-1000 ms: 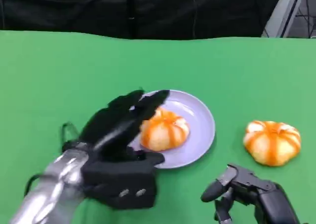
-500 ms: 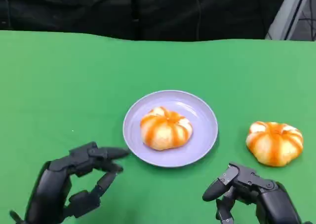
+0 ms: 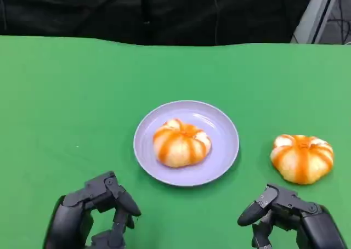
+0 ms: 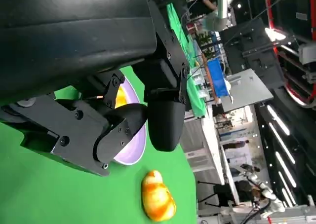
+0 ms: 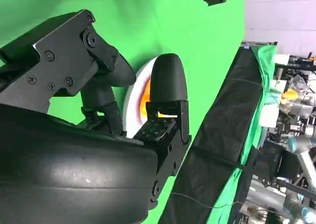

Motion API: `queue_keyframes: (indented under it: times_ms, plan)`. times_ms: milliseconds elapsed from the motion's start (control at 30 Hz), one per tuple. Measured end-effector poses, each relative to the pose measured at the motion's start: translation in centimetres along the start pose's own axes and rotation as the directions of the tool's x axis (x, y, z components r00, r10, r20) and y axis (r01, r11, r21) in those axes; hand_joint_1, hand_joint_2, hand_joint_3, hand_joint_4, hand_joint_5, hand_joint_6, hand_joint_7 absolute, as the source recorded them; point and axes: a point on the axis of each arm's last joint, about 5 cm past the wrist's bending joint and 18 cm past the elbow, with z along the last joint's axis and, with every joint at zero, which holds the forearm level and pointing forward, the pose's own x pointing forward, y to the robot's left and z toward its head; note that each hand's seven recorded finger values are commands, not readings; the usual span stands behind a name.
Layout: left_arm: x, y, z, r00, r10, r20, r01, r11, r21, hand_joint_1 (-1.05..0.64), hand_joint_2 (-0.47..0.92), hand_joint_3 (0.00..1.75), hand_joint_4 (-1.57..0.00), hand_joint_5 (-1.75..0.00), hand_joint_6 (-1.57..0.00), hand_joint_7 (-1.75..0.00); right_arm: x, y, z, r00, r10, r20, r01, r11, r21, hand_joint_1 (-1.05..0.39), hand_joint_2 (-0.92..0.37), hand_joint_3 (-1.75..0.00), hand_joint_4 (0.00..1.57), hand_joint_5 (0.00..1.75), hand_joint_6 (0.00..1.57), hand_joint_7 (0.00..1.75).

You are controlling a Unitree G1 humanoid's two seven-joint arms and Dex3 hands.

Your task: Grasp the bread from the table and place it into the plate.

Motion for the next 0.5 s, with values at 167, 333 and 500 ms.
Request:
queue_keyframes:
  times_ms: [167,333,500]
  plan:
    - [-0.05,0.00,-0.11,1.000,0.001,0.003,-0.001,1.000,-0.002,-0.07,0.54,1.21,-0.82,-1.72,-0.76,-1.54,-0.03,-0.17,0.00,1.000,-0.003,0.005,0.003,1.000,-0.006,0.04,-0.47,-1.23,0.67,1.59,0.72,1.32]
    - [0.21,0.12,-0.35,1.000,0.007,0.002,-0.007,1.000,0.002,-0.09,0.53,1.18,-0.81,-1.71,-0.77,-1.51,-0.09,-0.25,-0.05,1.000,-0.004,0.009,0.004,1.000,-0.001,0.03,-0.48,-1.20,0.66,1.59,0.72,1.31]
    - [0.42,-0.30,-0.78,1.000,0.015,-0.002,-0.015,1.000,-0.016,-0.09,0.51,1.21,-0.81,-1.72,-0.77,-1.51,-0.96,-0.47,-0.34,1.000,-0.022,-0.009,0.022,1.000,0.002,0.02,-0.49,-1.17,0.66,1.57,0.73,1.28]
